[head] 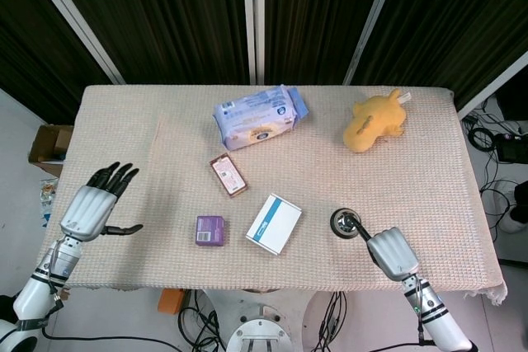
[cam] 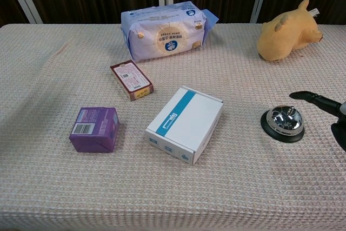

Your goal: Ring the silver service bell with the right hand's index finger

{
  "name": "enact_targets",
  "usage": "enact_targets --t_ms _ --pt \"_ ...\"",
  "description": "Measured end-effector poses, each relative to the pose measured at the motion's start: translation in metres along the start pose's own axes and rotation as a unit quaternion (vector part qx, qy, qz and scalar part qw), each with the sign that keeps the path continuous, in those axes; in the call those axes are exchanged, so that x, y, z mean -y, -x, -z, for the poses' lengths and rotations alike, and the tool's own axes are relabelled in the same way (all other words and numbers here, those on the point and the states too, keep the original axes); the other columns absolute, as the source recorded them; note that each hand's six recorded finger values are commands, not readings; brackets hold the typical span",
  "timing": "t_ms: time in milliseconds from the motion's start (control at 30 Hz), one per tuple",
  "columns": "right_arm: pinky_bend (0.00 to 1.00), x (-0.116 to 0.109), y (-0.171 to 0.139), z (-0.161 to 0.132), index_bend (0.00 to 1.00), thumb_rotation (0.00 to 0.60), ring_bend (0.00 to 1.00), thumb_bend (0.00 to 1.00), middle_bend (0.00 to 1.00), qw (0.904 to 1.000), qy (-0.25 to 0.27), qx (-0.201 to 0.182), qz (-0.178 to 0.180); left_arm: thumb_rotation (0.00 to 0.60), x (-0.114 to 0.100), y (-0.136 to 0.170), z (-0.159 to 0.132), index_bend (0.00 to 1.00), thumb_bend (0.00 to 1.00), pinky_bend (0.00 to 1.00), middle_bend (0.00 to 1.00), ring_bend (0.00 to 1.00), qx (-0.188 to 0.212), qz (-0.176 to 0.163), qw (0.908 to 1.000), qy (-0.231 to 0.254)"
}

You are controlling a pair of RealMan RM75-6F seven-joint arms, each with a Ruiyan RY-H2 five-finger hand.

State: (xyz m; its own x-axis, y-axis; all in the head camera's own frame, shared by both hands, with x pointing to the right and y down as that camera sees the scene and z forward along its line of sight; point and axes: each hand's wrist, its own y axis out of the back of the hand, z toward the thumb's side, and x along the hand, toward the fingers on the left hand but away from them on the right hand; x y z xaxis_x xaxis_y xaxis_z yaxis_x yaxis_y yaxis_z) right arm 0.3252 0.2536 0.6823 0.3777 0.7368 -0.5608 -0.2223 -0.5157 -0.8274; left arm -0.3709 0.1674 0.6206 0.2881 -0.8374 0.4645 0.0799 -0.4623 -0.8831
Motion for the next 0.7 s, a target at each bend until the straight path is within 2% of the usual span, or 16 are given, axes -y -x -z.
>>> enact_targets --t_ms 133,233,333,567,700 --pt "0.98 0.012 0.000 0.003 0.00 0.600 0.86 0.72 0.92 0.9989 -0.011 0.010 -0.044 0.316 0.001 0.000 0.000 0.05 0.01 0.16 0.06 0.02 0.000 0.000 1.0000 0.001" --pt "0.98 0.011 0.000 0.002 0.00 0.600 0.86 0.72 0.92 0.9984 -0.011 0.012 -0.054 0.316 0.000 0.000 0.001 0.05 0.01 0.16 0.06 0.02 0.000 0.000 1.0000 0.000" --pt "0.98 0.003 0.000 0.002 0.00 0.600 0.86 0.72 0.92 0.9990 -0.010 0.011 -0.043 0.318 -0.001 0.000 0.001 0.05 0.01 0.16 0.06 0.02 0.001 -0.003 1.0000 0.000" --pt "0.98 -0.016 0.000 0.001 0.00 0.600 0.86 0.72 0.92 0.9996 0.010 -0.001 0.026 0.318 -0.001 0.000 -0.002 0.05 0.01 0.16 0.06 0.02 0.006 -0.003 1.0000 -0.001" --pt "0.98 -0.006 0.000 0.003 0.00 0.600 0.86 0.72 0.92 1.0000 0.005 -0.001 0.007 0.318 -0.001 0.000 -0.002 0.05 0.01 0.16 0.06 0.02 0.005 -0.002 1.0000 -0.001"
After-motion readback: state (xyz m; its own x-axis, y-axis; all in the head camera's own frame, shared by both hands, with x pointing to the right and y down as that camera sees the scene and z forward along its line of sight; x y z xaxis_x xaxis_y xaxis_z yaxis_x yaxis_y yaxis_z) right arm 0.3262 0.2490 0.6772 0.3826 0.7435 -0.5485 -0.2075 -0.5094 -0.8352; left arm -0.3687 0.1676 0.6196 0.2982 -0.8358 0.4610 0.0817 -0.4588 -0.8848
